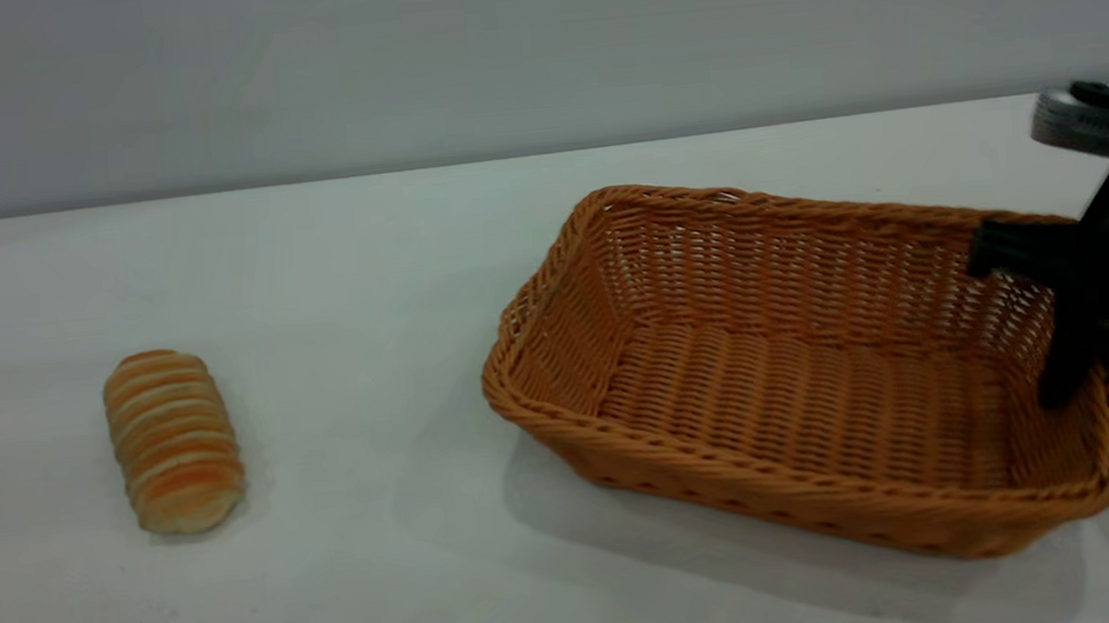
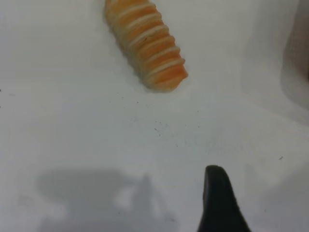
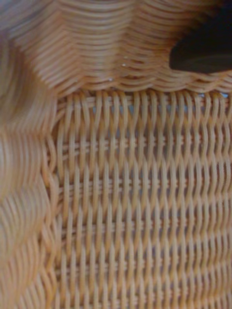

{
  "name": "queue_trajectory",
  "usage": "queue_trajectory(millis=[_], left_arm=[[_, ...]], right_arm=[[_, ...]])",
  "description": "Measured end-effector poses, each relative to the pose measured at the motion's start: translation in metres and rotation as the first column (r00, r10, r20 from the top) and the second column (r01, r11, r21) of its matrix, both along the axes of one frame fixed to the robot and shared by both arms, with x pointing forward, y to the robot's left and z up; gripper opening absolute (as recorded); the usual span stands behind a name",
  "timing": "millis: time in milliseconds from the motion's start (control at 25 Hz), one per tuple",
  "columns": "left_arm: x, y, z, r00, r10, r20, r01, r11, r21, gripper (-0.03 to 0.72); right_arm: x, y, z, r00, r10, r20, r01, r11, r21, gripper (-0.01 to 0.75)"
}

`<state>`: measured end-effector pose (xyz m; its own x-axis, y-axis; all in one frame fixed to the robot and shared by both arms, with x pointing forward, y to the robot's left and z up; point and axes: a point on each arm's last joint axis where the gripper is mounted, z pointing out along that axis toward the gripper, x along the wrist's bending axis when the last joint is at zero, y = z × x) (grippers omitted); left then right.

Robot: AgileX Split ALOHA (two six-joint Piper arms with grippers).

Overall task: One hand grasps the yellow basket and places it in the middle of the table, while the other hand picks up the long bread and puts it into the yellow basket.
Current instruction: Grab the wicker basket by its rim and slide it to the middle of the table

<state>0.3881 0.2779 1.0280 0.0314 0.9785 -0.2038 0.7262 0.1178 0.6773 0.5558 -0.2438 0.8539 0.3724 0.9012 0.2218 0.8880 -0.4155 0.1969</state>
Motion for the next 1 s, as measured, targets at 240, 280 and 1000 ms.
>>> queue_trajectory(millis=[240, 280, 1000], left_arm=[[0.0, 0.0, 0.0, 1.0, 0.001, 0.0, -0.001, 1.0, -0.001, 0.503], [0.0, 0.0, 0.0, 1.0, 0.001, 0.0, -0.001, 1.0, -0.001, 0.503], [0.0, 0.0, 0.0, 1.0, 0.001, 0.0, -0.001, 1.0, -0.001, 0.503]], right_arm=[[0.019, 0.043, 0.019, 0.982, 0.168, 0.081, -0.172, 0.984, 0.048, 0.048], [0.021, 0.051, 0.02, 0.977, 0.192, 0.089, -0.197, 0.979, 0.057, 0.049], [0.034, 0.101, 0.007, 0.909, 0.375, 0.181, -0.387, 0.921, 0.037, 0.443]])
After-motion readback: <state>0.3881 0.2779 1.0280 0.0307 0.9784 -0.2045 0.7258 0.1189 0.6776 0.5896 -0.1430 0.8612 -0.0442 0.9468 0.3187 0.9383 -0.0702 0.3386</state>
